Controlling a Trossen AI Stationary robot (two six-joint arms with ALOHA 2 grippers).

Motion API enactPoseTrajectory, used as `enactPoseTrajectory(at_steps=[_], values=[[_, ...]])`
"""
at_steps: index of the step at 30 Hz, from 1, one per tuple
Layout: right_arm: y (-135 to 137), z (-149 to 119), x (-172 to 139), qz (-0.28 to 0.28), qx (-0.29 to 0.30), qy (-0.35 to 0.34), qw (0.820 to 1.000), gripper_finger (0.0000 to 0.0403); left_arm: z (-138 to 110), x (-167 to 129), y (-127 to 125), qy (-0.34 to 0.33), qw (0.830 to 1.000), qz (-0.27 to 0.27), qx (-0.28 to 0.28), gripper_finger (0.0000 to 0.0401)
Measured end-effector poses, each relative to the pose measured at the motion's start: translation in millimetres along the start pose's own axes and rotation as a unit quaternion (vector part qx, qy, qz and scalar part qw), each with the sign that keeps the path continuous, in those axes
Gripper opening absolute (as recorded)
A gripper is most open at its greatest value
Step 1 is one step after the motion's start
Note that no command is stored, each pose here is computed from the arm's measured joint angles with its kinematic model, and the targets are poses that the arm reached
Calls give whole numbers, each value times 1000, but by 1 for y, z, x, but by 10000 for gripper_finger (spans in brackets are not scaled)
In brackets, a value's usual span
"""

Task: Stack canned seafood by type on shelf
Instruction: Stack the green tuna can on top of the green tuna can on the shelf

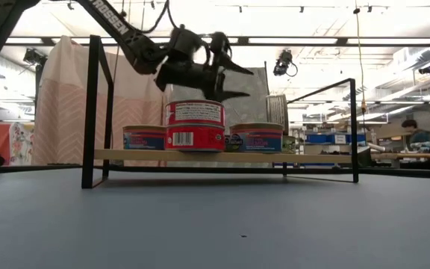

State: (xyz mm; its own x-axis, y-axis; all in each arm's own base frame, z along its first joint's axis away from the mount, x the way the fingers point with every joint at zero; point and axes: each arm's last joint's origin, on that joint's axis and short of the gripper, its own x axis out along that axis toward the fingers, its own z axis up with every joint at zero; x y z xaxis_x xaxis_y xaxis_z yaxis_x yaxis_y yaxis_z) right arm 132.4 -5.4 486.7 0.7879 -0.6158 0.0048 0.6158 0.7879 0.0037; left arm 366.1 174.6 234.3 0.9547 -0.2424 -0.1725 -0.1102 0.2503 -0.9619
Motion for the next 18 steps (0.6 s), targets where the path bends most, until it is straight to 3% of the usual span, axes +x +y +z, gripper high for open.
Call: enactPoseTrajectory(at_steps=[5,11,14,18], values=[[-3,-9,2,-10,4,36,999,157,-10,-4,-33,9,998,-40,39,183],[-5,-11,11,-14,3,46,999,23,-37,20,-52,51,994,-70,70,81],[-4,-13,17,-25,2,51,998,14,-41,25,-64,61,991,-79,94,21],[-3,-15,25,-22,6,58,998,8,-42,29,-69,83,990,-44,103,8]])
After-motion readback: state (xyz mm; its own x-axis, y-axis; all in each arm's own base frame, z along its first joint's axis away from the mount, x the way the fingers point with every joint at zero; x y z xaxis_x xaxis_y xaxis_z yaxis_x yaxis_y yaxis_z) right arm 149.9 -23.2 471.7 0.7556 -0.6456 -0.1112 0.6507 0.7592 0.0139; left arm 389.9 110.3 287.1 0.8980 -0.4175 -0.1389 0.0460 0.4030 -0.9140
